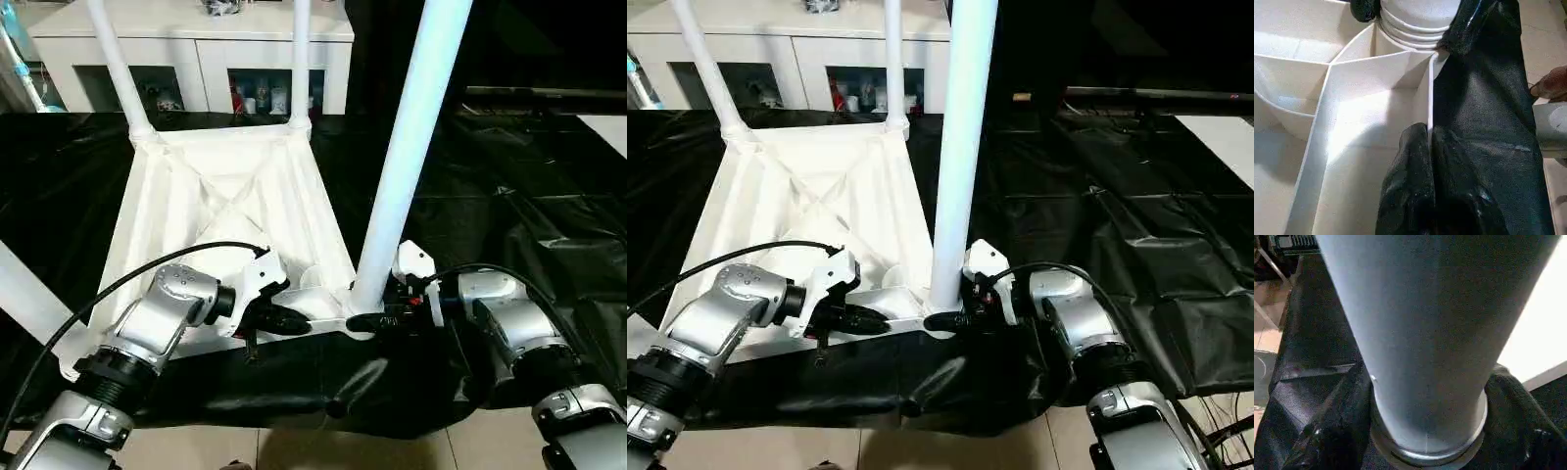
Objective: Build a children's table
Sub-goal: Rotate leg to tighten
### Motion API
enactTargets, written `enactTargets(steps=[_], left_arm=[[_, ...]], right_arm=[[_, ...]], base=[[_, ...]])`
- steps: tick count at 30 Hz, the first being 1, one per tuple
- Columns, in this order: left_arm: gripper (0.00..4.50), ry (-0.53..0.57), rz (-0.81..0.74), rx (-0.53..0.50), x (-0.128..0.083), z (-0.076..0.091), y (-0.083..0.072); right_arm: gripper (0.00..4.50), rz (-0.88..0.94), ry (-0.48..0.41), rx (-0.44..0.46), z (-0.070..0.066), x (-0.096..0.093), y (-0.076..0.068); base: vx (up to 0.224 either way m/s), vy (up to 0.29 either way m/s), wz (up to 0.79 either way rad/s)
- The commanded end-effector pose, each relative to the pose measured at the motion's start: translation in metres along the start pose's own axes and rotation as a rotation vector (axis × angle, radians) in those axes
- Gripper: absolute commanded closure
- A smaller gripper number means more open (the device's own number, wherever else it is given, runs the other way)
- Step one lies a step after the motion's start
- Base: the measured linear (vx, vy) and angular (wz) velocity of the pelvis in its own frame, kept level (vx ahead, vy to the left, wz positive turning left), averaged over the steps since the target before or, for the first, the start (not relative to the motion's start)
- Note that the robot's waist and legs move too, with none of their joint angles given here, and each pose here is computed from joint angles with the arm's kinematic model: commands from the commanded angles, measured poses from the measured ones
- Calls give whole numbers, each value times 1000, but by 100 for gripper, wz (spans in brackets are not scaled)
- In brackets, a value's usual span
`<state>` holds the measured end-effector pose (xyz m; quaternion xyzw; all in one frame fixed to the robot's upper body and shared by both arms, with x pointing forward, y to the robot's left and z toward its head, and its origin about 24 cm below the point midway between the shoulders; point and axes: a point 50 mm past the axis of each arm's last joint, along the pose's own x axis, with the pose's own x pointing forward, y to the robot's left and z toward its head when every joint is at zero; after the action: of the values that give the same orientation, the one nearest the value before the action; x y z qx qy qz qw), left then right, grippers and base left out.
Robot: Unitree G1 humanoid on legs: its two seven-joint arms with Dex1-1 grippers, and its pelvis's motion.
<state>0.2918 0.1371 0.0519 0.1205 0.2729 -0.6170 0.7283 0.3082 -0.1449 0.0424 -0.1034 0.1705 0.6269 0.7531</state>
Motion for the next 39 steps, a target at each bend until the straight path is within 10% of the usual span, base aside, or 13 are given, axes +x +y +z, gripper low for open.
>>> enactTargets(steps=[1,9,25,39], left_arm=[[450,16,-74,-9,8,-1,-5],[450,9,26,-20,13,-1,2],[450,-12,461,-131,74,26,29],[450,28,419,-99,68,16,31]], right_arm=[[181,-21,10,-9,3,-2,-4],[183,-128,-69,40,2,7,-7],[183,-961,-135,425,-3,89,-20],[61,-752,-271,204,22,86,-19]], base=[[0,0,0],[0,0,0],[0,0,0],[0,0,0]])
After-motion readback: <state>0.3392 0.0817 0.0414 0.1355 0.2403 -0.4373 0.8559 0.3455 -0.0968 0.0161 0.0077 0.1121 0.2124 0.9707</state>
